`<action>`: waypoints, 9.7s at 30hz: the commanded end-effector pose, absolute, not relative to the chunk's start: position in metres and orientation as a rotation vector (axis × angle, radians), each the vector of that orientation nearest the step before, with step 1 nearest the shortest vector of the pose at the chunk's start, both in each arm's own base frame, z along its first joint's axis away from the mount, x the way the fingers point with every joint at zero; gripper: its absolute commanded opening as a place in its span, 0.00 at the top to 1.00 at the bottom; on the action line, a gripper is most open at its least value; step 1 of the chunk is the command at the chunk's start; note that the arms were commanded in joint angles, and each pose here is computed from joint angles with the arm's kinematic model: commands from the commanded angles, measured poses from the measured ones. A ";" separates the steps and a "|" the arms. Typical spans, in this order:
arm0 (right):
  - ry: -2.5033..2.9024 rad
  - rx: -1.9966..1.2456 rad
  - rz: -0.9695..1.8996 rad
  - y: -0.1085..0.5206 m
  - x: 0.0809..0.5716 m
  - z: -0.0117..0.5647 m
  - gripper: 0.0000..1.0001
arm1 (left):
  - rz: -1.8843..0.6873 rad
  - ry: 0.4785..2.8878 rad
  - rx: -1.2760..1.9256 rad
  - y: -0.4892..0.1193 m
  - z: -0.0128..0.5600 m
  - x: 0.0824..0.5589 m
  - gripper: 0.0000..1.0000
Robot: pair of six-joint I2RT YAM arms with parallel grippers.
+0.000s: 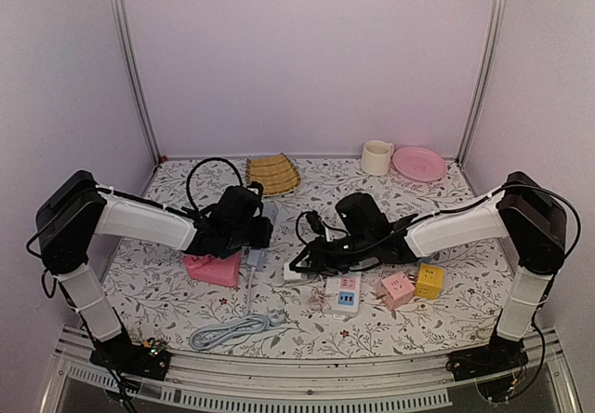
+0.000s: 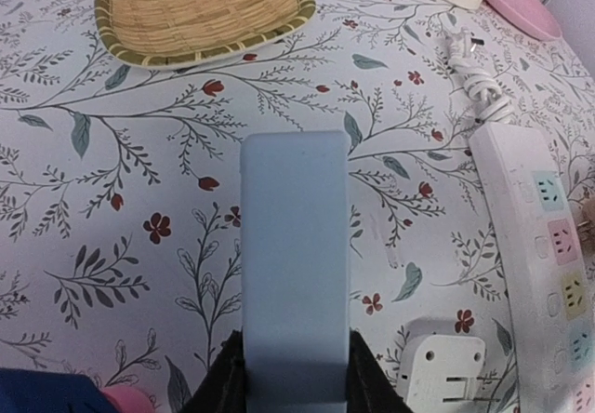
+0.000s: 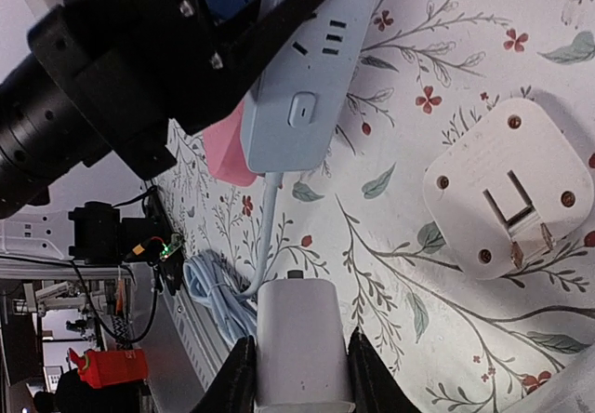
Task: Pull the plug off the socket
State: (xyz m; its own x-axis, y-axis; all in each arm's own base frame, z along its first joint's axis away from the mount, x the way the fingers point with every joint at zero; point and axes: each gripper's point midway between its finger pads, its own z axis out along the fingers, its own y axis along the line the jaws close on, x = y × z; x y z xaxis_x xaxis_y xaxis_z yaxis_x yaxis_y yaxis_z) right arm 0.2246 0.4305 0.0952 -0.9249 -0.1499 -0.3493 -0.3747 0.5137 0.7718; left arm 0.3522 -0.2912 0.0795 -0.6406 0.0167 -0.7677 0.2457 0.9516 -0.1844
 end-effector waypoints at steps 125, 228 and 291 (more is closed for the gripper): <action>2.468 -0.551 0.911 0.420 0.233 0.104 0.09 | -0.375 2.420 0.230 -0.209 0.066 0.315 0.35; 2.281 -0.426 1.387 0.430 0.241 0.163 0.39 | -0.881 1.779 0.599 -0.361 0.244 0.276 1.00; 2.434 -0.043 1.021 0.359 0.282 0.113 0.97 | -0.671 1.549 0.658 -0.374 0.299 0.229 1.00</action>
